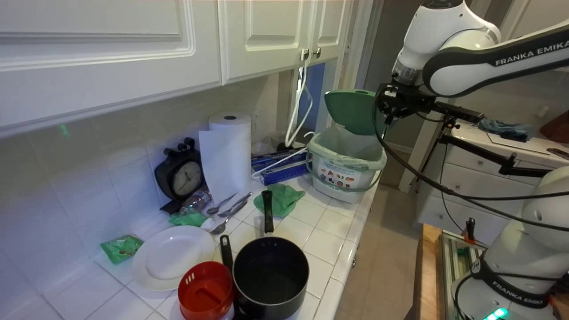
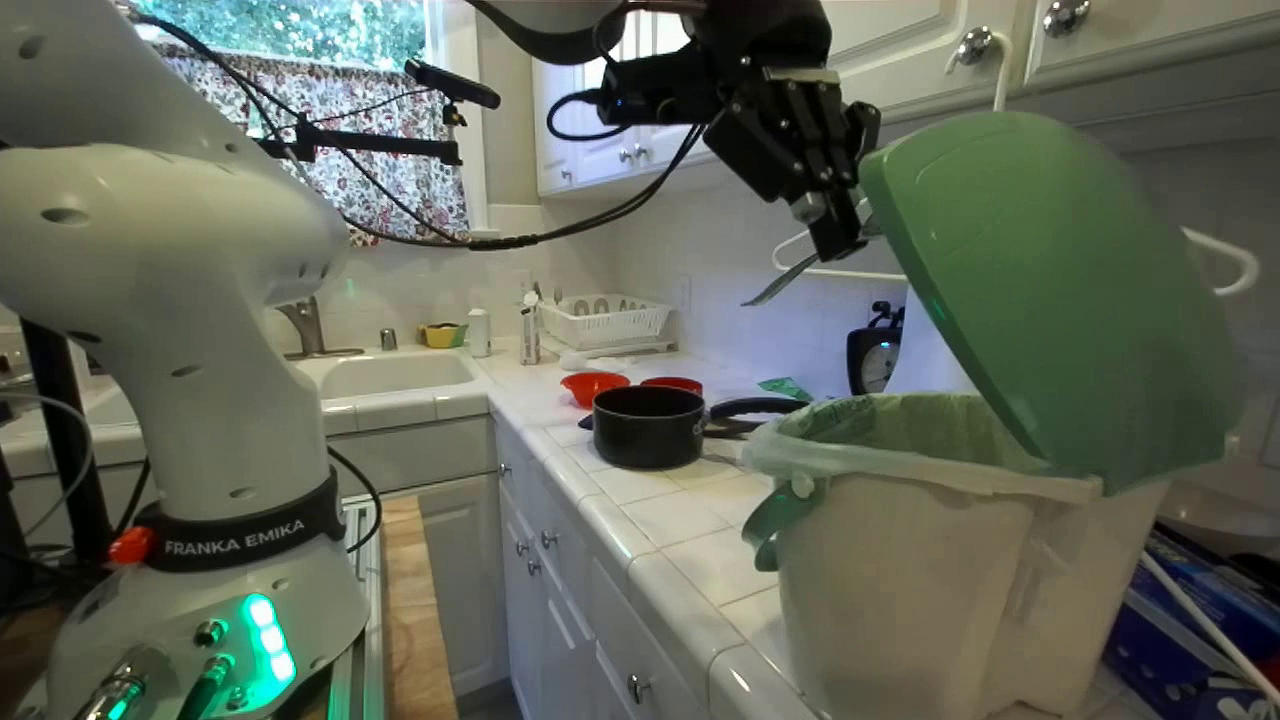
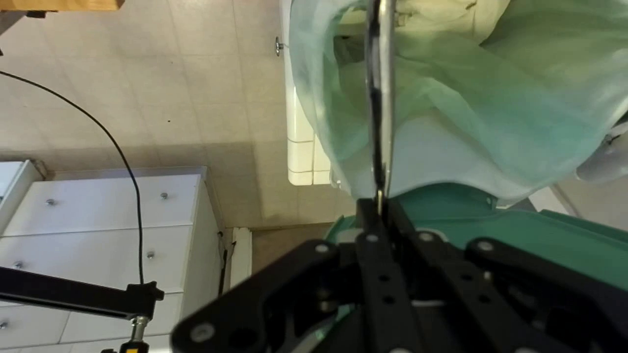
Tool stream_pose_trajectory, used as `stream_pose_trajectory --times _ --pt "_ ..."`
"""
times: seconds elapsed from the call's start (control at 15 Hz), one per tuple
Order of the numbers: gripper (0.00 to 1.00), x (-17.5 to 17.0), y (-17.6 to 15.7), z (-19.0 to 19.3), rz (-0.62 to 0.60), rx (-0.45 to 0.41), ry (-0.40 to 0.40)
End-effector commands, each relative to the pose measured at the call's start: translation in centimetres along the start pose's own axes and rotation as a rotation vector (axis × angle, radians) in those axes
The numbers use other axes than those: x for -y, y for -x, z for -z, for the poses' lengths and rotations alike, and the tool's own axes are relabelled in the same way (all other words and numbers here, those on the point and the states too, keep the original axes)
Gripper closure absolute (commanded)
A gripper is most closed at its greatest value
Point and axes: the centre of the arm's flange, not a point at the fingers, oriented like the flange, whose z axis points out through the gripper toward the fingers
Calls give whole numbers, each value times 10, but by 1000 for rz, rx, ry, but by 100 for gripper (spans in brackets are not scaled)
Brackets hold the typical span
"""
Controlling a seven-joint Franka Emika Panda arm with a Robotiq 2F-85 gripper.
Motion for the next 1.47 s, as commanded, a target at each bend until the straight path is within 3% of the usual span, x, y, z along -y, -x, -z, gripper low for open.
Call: stream_pose_trajectory --times 0.0,0.53,1.4 --pt "97 -32 -27 3 -81 -30 6" --pt "97 -44 -56 -11 -163 -18 31" --pt "97 -12 -37 -22 -96 -5 53"
